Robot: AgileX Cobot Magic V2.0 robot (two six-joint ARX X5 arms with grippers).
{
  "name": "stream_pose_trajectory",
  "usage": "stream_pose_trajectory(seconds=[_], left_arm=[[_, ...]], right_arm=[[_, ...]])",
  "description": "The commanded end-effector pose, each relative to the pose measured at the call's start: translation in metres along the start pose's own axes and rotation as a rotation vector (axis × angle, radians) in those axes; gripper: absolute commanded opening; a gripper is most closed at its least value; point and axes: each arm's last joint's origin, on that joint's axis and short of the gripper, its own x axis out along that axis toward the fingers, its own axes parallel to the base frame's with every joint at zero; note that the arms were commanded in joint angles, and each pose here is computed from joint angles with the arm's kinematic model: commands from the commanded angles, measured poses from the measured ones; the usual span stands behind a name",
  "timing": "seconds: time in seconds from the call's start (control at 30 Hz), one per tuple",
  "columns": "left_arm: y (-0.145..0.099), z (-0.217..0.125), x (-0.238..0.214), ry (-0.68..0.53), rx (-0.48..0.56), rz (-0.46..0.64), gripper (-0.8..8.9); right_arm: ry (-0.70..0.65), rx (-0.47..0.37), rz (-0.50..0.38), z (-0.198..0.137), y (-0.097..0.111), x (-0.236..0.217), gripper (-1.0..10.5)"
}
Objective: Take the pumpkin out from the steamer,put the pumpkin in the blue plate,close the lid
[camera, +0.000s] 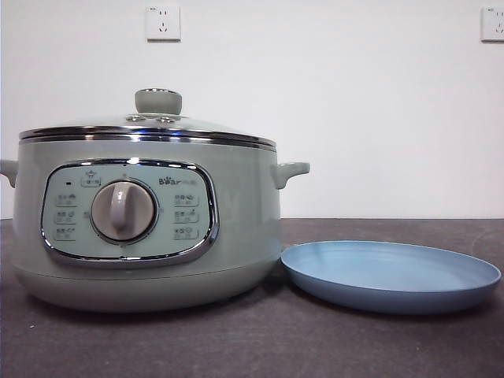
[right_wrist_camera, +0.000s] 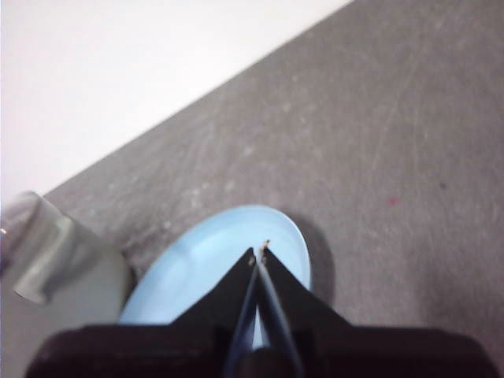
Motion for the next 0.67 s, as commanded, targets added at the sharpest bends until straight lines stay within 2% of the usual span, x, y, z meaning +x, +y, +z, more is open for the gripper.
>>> stream_pose_trajectory(seconds=[0.03, 0.4, 0.67], left_arm=[[-0.011, 0.017, -0.006, -0.043, 0.013, -0.007, -0.07], [-0.042, 0.071, -0.003, 0.024, 0.146, 0.009, -0.08], [-0.065, 0.111, 0.015, 0.162, 0.298, -0.121, -0.08]], right_arm=[[-0.038, -0.02, 0.023, 0.017, 0.011, -0.007, -0.1], [-0.047, -0.141, 0.025, 0.081, 0.048, -0.017, -0.1], [0.037, -0.285, 0.074, 0.124, 0.073, -0.003, 0.0]])
